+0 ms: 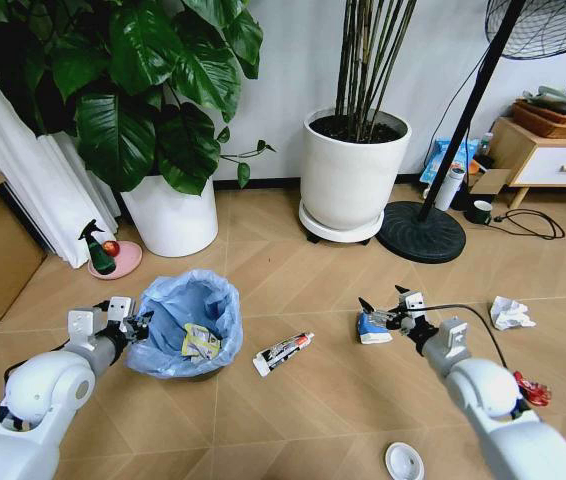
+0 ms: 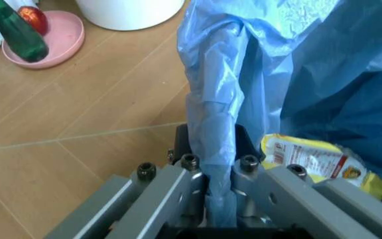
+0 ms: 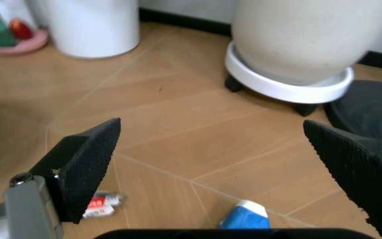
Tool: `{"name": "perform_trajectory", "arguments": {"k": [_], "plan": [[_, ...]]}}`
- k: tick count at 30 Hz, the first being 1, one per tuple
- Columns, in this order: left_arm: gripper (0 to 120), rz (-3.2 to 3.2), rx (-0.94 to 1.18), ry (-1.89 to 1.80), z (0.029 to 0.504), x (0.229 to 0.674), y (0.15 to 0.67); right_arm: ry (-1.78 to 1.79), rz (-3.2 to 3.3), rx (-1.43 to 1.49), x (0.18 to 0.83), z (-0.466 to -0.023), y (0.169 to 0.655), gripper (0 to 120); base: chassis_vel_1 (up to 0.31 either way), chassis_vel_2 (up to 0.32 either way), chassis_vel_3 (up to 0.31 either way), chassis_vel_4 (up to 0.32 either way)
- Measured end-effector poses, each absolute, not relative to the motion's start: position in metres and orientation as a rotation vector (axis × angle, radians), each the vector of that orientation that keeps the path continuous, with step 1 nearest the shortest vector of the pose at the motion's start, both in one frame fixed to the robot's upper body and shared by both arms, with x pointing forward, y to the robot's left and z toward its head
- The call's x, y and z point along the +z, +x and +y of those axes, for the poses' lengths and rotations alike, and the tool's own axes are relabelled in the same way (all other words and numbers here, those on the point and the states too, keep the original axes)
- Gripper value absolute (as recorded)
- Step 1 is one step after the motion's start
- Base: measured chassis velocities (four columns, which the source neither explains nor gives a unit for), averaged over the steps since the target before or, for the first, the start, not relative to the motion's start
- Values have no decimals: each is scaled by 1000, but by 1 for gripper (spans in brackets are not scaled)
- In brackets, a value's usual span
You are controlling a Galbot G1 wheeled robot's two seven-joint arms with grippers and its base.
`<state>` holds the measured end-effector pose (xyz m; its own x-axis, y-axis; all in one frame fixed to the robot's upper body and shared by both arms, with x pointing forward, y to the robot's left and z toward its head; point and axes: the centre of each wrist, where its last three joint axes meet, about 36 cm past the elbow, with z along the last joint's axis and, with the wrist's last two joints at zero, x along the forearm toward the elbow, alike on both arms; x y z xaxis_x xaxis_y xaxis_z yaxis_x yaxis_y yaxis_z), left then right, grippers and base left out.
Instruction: Pick up the trash bin and place the garbage on the floor into it.
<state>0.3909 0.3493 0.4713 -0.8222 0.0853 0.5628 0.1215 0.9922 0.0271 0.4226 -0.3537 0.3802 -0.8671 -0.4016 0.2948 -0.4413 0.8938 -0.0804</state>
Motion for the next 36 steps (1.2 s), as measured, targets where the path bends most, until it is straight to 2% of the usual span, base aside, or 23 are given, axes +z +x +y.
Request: {"name": "perform_trajectory", "arguments": {"k": [7,14,17,22,26,29,36], "plan": [[0,-2539,-80,-143,350,470,392,828,-2671,258,357,-361,466,100,0,0,0,0],[0,-2542,-80,-141,351,471,392,1045,-2505,325,337,-337,507,100,0,0,0,0],[0,-2541,-76,-133,351,470,391,1155,-2411,429,330,-326,540,100,0,0,0,0],[0,-2540,-74,-126,351,470,391,1234,-2321,509,314,-315,561,100,0,0,0,0],[0,-2543,-73,-120,351,471,390,1316,-2228,569,294,-289,578,100,0,0,0,0],[0,-2548,-72,-116,352,472,391,1377,-2191,578,276,-248,588,100,0,0,0,0],[0,-2554,-72,-115,352,474,392,1409,-2111,602,250,-216,593,100,0,0,0,0]]}}
